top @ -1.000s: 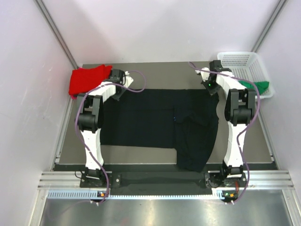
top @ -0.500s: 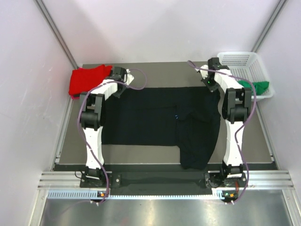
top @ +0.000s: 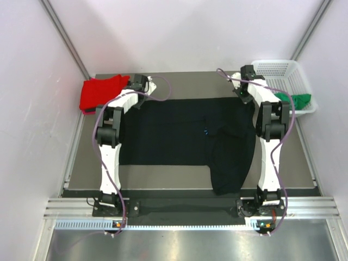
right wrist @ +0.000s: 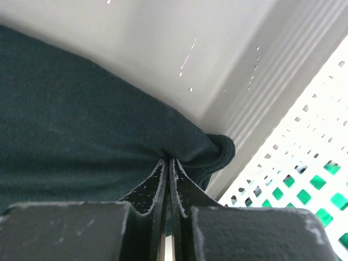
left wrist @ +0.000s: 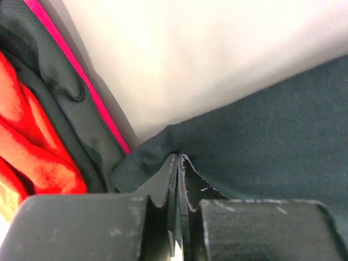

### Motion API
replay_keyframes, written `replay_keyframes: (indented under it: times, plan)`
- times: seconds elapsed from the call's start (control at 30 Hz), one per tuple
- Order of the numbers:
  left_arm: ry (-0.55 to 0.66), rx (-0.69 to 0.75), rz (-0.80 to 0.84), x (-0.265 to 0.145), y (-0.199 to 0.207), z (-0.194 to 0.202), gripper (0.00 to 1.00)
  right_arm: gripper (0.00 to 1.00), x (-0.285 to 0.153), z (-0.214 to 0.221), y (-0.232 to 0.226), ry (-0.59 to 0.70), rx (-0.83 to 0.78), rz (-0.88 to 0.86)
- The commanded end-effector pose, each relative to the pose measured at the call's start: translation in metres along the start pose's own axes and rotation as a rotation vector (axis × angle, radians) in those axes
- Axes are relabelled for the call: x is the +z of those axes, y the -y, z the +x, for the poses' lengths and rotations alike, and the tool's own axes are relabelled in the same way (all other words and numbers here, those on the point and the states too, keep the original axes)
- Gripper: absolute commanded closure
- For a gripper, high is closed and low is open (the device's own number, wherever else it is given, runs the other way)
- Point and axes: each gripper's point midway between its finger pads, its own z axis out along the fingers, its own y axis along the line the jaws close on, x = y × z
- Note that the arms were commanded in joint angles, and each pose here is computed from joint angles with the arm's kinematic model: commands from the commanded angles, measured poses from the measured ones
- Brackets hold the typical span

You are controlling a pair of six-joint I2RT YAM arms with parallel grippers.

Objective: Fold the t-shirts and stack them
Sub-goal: Fold the tshirt

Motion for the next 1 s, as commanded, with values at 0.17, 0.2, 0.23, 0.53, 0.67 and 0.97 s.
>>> replay_keyframes:
  times: [0.17,0.2,0.23,0.53,0.67,0.97]
  plan:
    - [0.293,-0.06,-0.042,-0.15,-0.032,-0.064,0.8,0.54,-0.151,-0.029,0.006,0.416,-0.126,-0.048]
    - [0.318,-0.06,-0.047,-0.165,-0.033,-0.067,0.77,0.28,-0.167,-0.033,0.002,0.478,-0.159,-0.052]
    - [0.361,-0.073,-0.053,-0.189,-0.036,-0.072,0.65,0.1,-0.184,-0.036,-0.013,0.557,-0.25,-0.099]
    - [0.239,-0.029,0.031,-0.192,0.015,0.008,0.61,0.0,-0.236,0.063,-0.152,0.614,-0.562,-0.408]
    - [0.21,-0.017,0.065,-0.186,0.033,0.034,0.62,0.0,-0.211,0.142,-0.204,0.505,-0.767,-0.436]
    - [0.123,0.003,0.168,-0.176,0.076,0.088,0.63,0.39,-0.196,0.235,-0.253,0.549,-1.217,-0.367]
